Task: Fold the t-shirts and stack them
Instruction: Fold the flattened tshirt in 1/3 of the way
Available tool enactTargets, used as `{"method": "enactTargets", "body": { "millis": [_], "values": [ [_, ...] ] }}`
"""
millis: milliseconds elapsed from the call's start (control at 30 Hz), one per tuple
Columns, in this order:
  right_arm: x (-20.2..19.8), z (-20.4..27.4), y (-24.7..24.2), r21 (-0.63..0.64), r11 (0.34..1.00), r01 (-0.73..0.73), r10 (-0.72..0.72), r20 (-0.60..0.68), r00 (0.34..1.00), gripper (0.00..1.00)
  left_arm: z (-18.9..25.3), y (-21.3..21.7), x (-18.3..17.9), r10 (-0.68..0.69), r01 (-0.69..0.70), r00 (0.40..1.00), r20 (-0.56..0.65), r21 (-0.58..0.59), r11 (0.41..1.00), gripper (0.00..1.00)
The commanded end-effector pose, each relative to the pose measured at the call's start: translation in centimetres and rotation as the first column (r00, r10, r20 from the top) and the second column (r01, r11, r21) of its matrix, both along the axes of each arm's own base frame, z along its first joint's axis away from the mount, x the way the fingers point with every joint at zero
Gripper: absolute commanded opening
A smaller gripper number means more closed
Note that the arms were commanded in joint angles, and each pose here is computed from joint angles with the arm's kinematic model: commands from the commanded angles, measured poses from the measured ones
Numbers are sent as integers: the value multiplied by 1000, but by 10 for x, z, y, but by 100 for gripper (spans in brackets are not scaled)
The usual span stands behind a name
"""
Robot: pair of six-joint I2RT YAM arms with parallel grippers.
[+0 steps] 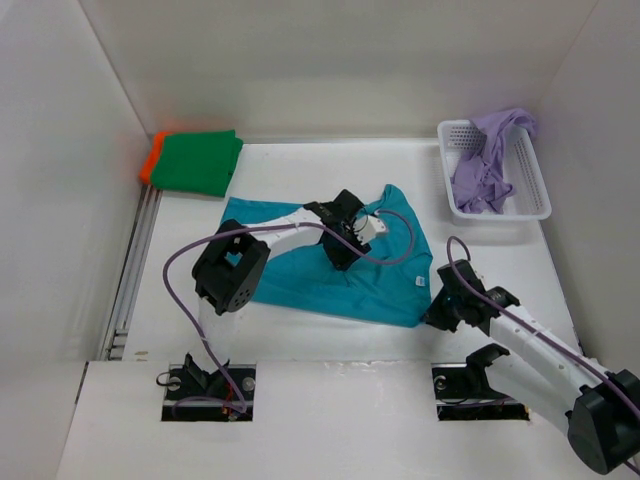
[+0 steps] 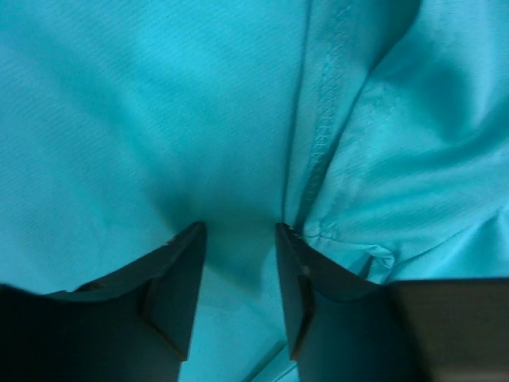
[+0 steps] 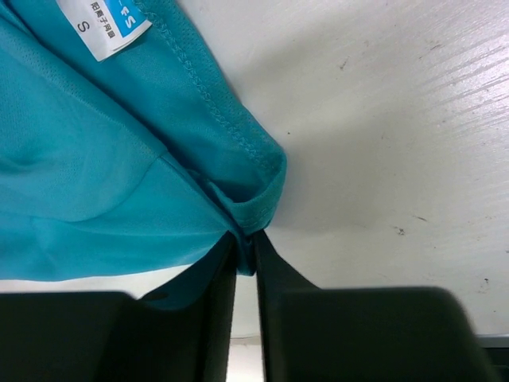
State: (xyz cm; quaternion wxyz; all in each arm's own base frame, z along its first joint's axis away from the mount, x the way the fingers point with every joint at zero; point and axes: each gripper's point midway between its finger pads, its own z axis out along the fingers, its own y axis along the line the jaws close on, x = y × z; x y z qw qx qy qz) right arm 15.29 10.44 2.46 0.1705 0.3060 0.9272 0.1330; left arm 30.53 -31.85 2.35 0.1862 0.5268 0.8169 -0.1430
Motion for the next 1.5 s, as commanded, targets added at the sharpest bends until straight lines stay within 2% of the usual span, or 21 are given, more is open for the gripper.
{"method": "enactTargets", "body": {
  "millis": [0, 200, 400, 600, 767, 833, 933, 1133, 1233, 1467],
  "values": [
    [9, 5, 1, -4, 1000, 5, -5, 38, 999, 21, 46, -7, 21, 21, -14, 994, 110, -68, 998, 43],
    [9, 16, -3, -27, 1000, 6, -5, 53, 999, 37, 89, 3, 22, 46, -27, 987, 153, -120, 992, 51],
    [1, 52, -14, -98, 993, -59, 65, 56, 996, 46, 133, 73, 42, 174, -150, 967, 184, -137, 979, 55],
    [-8, 60, -25, -179, 972, -151, 145, -47, 988, 51, 115, 157, 72, 364, -355, 923, 127, -89, 931, 55],
    [18, 78, -20, -177, 976, -126, 134, 35, 990, 50, 96, 199, 79, 468, -466, 879, 86, -48, 884, 54],
    [23, 79, -19, -172, 978, -114, 123, 42, 992, 50, 87, 219, 70, 511, -511, 858, 53, -18, 860, 54],
    [16, 61, -19, -156, 983, -98, 100, 4, 995, 52, 67, 257, 37, 575, -571, 818, -32, 72, 817, 53],
    [11, 26, -2, -32, 999, -32, 32, -4, 999, 53, 40, 330, -25, 718, -687, 685, -127, 215, 694, 52],
    [13, 15, 4, -4, 1000, -29, 29, -5, 1000, 53, 29, 347, -42, 756, -717, 635, -156, 243, 653, 52],
    [14, 3, 3, -10, 1000, -28, 28, -13, 1000, 52, -9, 360, -60, 784, -715, 588, -202, 323, 620, 51]
  ]
}}
